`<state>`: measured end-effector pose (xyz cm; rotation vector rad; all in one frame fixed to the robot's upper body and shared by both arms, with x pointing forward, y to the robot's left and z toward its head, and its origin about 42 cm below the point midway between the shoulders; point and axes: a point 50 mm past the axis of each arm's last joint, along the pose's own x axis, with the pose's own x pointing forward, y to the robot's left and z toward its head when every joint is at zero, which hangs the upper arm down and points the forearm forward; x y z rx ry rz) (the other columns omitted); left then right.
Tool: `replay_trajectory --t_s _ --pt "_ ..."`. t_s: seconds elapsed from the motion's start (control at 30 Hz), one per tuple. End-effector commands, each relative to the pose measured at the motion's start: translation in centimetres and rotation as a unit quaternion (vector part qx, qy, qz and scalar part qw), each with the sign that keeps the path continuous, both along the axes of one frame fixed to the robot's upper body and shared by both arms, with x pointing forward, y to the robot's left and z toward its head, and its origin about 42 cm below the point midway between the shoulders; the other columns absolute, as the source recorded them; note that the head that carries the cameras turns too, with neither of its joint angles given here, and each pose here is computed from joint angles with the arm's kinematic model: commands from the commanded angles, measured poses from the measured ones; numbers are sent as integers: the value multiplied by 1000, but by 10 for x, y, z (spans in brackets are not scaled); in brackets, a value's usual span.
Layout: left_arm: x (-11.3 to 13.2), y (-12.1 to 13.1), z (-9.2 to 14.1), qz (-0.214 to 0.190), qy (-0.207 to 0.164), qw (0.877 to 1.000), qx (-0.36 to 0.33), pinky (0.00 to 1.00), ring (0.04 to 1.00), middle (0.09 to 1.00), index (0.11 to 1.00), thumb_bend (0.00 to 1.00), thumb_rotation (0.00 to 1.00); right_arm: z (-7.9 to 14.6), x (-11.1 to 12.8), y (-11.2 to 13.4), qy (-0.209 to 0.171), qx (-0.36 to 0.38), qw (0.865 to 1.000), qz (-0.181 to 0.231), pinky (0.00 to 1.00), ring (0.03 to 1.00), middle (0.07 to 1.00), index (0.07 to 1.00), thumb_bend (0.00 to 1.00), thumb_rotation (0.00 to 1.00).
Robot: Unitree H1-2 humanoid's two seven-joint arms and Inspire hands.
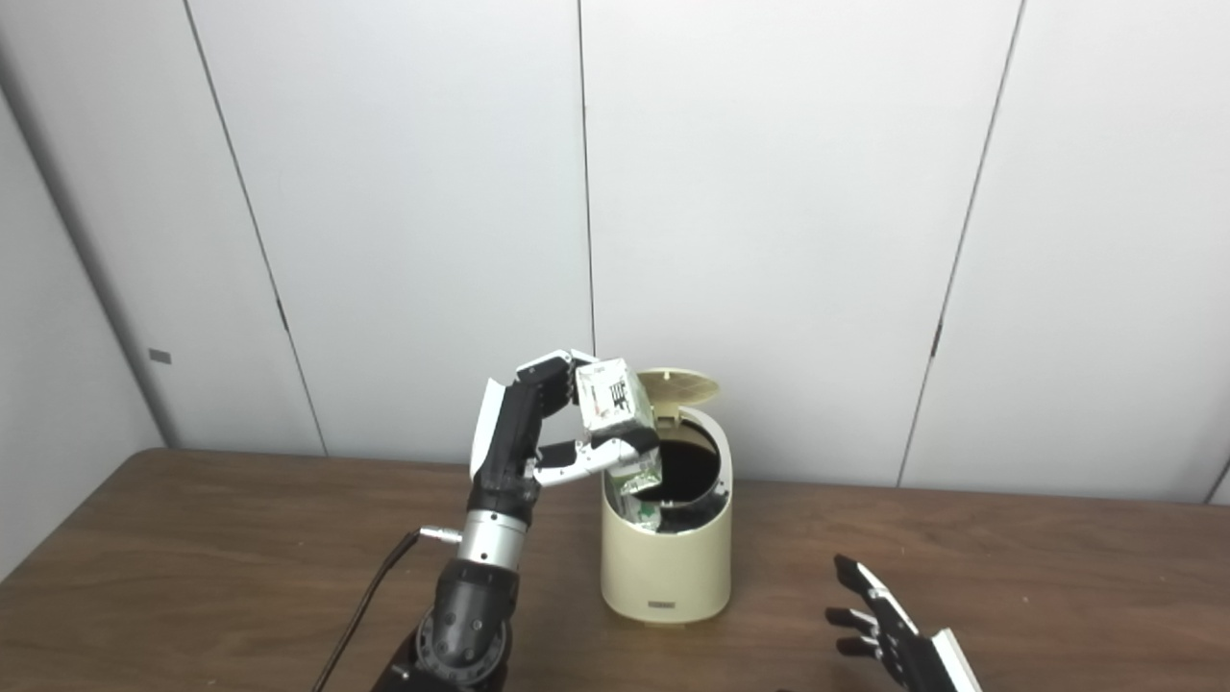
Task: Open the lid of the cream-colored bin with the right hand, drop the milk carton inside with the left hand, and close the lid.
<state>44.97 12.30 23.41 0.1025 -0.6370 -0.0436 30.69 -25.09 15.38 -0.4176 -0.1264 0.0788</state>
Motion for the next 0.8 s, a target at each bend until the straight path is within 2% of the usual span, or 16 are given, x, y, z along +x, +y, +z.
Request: replay_trajectory --t_s 0.0,0.3,0.77 --pt "7 -13 39 -14 -65 998 -23 449 460 473 496 526 0 16 3 1 -46 4 999 3 711 804 925 919 718 245" --pt "10 -25 32 -4 -53 998 -20 450 459 471 498 525 0 16 2 2 -48 5 999 1 705 801 920 917 728 267" --pt "17 -37 14 62 -55 997 3 445 443 470 497 524 0 14 2 1 -48 10 999 0 712 805 923 918 730 271"
